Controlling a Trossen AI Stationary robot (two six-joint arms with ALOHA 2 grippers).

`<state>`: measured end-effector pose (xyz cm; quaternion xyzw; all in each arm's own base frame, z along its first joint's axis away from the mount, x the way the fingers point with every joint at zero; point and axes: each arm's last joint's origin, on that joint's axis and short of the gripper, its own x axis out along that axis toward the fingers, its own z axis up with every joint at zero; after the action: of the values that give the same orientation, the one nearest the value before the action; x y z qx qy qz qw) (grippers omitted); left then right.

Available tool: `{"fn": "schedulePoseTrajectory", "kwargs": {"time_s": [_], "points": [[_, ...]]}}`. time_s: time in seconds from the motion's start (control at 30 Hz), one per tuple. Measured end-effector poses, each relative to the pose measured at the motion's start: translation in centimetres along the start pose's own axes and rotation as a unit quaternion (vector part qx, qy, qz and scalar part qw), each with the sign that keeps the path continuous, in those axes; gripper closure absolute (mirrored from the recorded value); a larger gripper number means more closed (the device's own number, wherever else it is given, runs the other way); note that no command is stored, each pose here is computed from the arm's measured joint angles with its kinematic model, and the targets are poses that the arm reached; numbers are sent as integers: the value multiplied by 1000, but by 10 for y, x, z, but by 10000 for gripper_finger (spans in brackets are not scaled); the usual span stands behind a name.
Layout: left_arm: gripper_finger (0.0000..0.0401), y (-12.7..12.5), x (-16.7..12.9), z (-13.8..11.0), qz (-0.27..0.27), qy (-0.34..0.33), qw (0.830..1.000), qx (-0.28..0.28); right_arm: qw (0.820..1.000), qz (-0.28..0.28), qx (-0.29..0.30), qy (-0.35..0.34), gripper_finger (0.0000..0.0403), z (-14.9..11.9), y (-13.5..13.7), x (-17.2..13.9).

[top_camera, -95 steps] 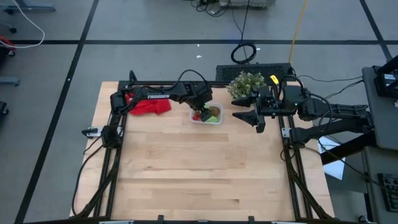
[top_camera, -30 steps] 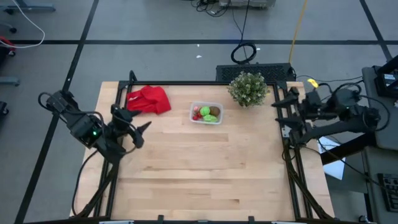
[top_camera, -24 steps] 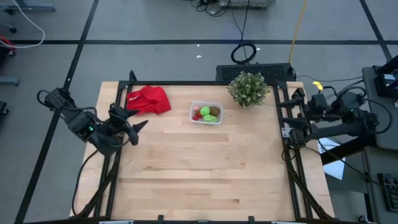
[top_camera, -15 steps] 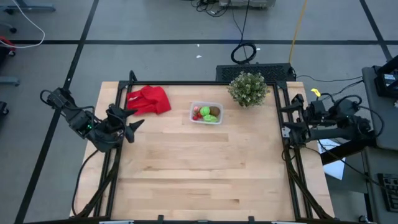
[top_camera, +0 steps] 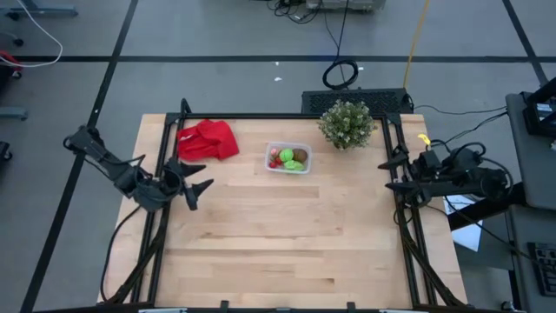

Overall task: Pick and placing Produce into tupperware
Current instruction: Return to Home Position

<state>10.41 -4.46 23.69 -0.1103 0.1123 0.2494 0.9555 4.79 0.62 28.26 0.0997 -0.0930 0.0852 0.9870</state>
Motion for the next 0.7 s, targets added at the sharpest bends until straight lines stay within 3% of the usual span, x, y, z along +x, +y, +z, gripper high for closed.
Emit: {"fn": "schedulePoseTrajectory", "kwargs": {"time_s": [0.27, 0.53, 0.7], "points": [[121, 16, 15, -2, 50, -2, 999, 0, 1000, -1, -5, 2, 140, -1, 0, -1], [121, 27, 21, 15, 22, -19, 1000, -6, 999, -31, -9, 4, 140, -3, -2, -1], [121, 29, 27, 12, 29, -11, 1000, -6, 999, -34, -12, 6, 140, -19, -6, 7]]}}
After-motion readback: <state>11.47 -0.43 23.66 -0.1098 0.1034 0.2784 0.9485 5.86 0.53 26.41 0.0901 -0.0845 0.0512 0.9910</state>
